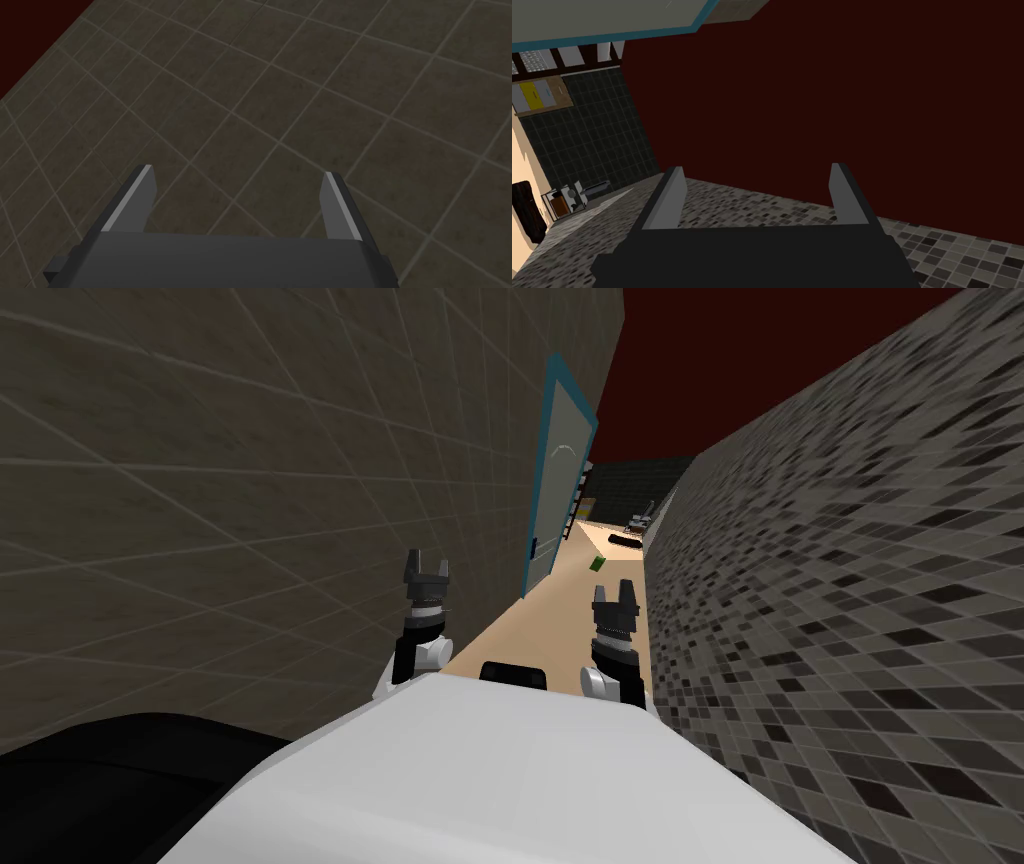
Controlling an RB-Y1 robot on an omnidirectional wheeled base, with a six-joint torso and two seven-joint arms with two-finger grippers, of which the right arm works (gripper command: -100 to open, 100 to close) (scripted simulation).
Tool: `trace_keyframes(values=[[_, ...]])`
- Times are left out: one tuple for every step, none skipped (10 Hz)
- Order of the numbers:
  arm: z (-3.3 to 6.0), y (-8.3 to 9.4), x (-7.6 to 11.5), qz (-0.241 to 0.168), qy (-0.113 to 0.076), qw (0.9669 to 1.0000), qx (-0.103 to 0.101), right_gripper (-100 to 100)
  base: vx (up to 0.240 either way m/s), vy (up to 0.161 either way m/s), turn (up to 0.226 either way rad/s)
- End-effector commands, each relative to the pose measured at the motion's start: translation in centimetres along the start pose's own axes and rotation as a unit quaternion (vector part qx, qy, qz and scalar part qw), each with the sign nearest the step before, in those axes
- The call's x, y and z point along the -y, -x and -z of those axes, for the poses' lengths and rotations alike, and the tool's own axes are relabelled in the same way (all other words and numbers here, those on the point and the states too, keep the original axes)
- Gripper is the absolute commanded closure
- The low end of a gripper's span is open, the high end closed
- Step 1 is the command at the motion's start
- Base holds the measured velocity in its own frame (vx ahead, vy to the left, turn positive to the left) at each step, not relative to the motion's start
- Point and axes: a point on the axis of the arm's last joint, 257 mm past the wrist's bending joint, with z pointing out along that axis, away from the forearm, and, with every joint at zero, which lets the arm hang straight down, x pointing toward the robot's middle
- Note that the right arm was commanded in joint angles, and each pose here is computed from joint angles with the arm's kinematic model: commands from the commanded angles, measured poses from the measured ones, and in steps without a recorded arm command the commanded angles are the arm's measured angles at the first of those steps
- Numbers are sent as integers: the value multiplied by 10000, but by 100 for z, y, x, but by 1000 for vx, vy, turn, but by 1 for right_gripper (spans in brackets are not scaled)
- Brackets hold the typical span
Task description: Pull the door open
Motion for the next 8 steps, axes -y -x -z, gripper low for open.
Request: trace_keyframes(values=[[34, -5, 43, -230, -42, 9997, -41, -100, 77, -37, 206], [58, -6, 72, -387, -73, 9992, -61, -100, 134, -58, 290], [74, -7, 91, -491, -94, 9987, -74, -100, 152, -70, 130], [96, -5, 119, -640, -125, 9978, -85, -100, 152, -77, 144], [120, -3, 148, -790, -158, 9967, -94, -100, 139, -105, 217], [144, -1, 177, -940, -191, 9953, -102, -100, 133, -86, 201], [172, 4, 211, -1118, -233, 9934, -104, -100, 166, -100, 205], [203, 11, 248, -1304, -278, 9910, -104, -100, 158, -90, 208]])
